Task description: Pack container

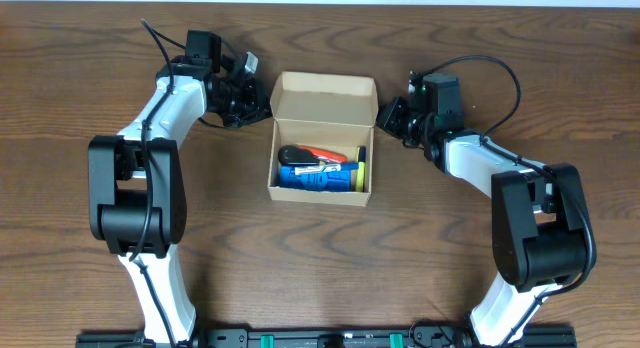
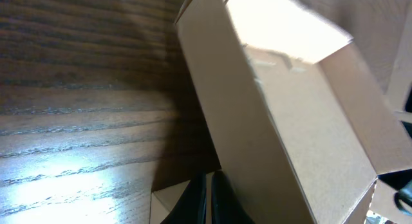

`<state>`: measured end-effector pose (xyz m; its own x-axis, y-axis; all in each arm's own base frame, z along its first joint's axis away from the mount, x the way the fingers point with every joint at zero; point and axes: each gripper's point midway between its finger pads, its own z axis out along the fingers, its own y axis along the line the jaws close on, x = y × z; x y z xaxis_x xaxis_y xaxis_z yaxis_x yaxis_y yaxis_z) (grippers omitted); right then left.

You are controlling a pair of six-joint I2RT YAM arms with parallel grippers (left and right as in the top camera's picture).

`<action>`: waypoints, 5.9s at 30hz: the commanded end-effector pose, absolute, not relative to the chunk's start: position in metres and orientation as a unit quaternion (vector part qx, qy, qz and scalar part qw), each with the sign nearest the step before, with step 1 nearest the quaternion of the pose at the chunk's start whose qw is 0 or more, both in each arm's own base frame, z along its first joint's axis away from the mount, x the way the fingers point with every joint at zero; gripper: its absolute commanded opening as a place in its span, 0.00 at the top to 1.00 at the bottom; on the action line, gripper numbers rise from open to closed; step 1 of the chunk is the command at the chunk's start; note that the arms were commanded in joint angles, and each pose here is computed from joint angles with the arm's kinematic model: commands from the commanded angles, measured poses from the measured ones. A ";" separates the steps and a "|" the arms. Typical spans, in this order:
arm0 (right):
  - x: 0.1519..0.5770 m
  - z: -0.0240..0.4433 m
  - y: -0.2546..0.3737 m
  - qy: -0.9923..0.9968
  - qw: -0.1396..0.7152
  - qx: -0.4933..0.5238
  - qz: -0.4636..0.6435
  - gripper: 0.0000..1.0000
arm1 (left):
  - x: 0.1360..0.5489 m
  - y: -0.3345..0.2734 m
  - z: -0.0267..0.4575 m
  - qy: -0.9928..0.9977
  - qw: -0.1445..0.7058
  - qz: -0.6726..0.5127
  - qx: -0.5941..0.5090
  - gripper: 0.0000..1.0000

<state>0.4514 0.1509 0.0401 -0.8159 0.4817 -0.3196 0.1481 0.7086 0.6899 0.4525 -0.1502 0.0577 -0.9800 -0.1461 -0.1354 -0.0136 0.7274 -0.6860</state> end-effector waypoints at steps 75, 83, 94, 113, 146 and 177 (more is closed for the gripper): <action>0.442 0.152 0.197 0.738 0.333 -0.123 0.574 0.99 | 0.457 -0.156 0.158 0.898 0.187 -0.397 0.044 0.94; 0.426 0.179 0.199 0.741 0.313 -0.124 0.580 0.99 | 0.431 -0.155 0.172 0.903 0.178 -0.383 0.082 0.94; 0.392 0.166 0.179 0.849 0.310 -0.108 0.415 0.99 | 0.386 -0.158 0.183 0.937 0.169 -0.266 0.151 0.94; 0.326 0.119 0.205 0.912 0.206 -0.167 0.314 0.99 | 0.376 -0.152 0.113 0.956 0.154 -0.223 0.111 0.94; 0.353 0.101 0.124 0.962 0.242 0.058 0.112 0.99 | 0.393 -0.088 0.112 0.962 0.185 -0.201 -0.022 0.94; 0.422 0.071 0.158 0.934 0.313 0.041 0.171 0.99 | 0.352 -0.140 0.056 0.963 0.034 -0.266 -0.023 0.94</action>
